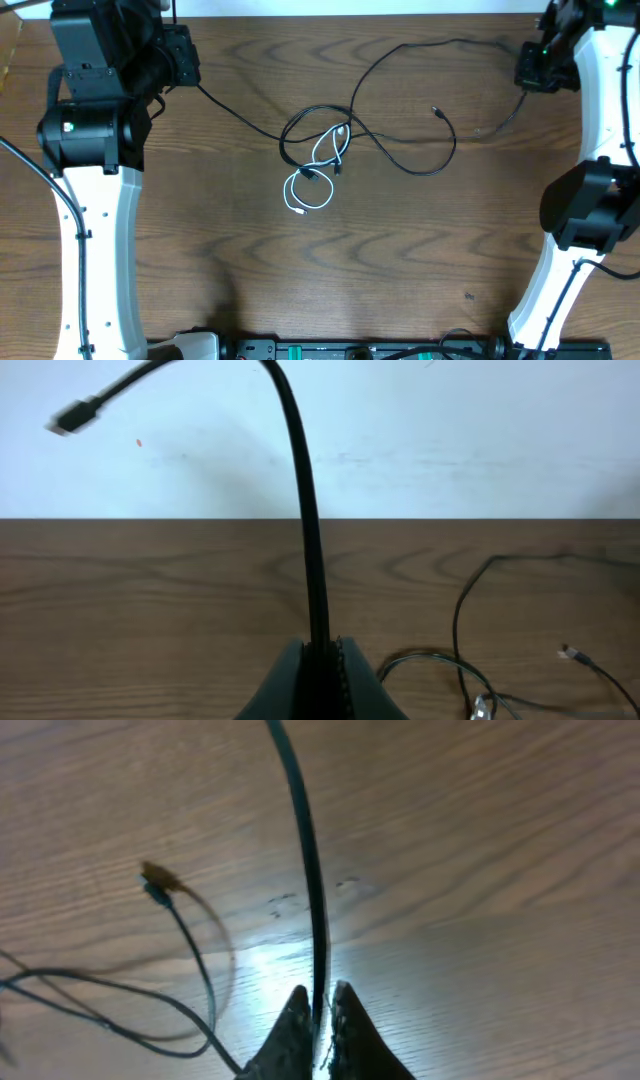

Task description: Untangle cables

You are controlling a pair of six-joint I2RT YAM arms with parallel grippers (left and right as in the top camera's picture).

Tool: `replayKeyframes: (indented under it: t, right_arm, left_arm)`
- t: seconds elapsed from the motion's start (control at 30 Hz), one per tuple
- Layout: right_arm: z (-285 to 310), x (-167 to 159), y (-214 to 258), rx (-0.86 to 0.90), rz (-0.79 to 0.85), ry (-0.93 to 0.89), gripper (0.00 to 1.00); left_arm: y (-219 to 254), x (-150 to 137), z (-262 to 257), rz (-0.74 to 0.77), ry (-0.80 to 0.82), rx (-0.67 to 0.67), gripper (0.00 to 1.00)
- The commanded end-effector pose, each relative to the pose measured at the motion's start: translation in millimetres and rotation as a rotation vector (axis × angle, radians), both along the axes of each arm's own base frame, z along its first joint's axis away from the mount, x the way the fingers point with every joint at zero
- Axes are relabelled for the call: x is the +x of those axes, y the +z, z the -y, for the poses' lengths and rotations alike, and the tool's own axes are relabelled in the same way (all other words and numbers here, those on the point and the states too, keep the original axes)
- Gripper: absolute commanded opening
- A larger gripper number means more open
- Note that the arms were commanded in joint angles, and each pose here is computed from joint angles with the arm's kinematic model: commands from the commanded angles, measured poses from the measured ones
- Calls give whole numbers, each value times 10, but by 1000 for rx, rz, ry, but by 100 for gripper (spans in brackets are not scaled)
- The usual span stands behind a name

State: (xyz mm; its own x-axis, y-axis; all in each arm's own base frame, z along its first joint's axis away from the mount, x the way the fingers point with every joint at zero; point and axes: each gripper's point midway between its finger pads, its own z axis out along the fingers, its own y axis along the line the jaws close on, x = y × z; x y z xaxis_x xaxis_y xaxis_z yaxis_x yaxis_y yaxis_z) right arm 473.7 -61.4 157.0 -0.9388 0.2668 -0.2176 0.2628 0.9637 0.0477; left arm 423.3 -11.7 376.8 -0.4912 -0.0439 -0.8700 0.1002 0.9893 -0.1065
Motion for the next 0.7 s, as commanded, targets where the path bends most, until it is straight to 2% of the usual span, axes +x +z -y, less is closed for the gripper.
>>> replayKeyframes:
  t: [0.0,0.03,0.1,0.13,0.27,0.47,0.67]
  right_arm:
    - [153,-21,-50,-1,-11,-20,21]
    - [159,-25,-50,10,-10,-22,32]
    - [106,-20,-46,57,-2,4,70]
    - [47,-10,-34,90,6,33,78]
    - [-288,43,113,254,75,170,84]
    - [-856,26,592,475,230,404,84]
    - [-1157,-56,854,502,283,496,88]
  left_arm:
    - [132,-50,63,34,-29,-35,8]
    - [146,-54,82,38,-37,-45,7]
    - [186,-58,155,48,-66,-83,8]
    - [215,-61,209,56,-92,-104,8]
    - [379,-95,473,108,-242,-176,7]
    - [668,-173,757,192,-411,-281,7]
    - [1001,-224,898,297,-512,-347,7]
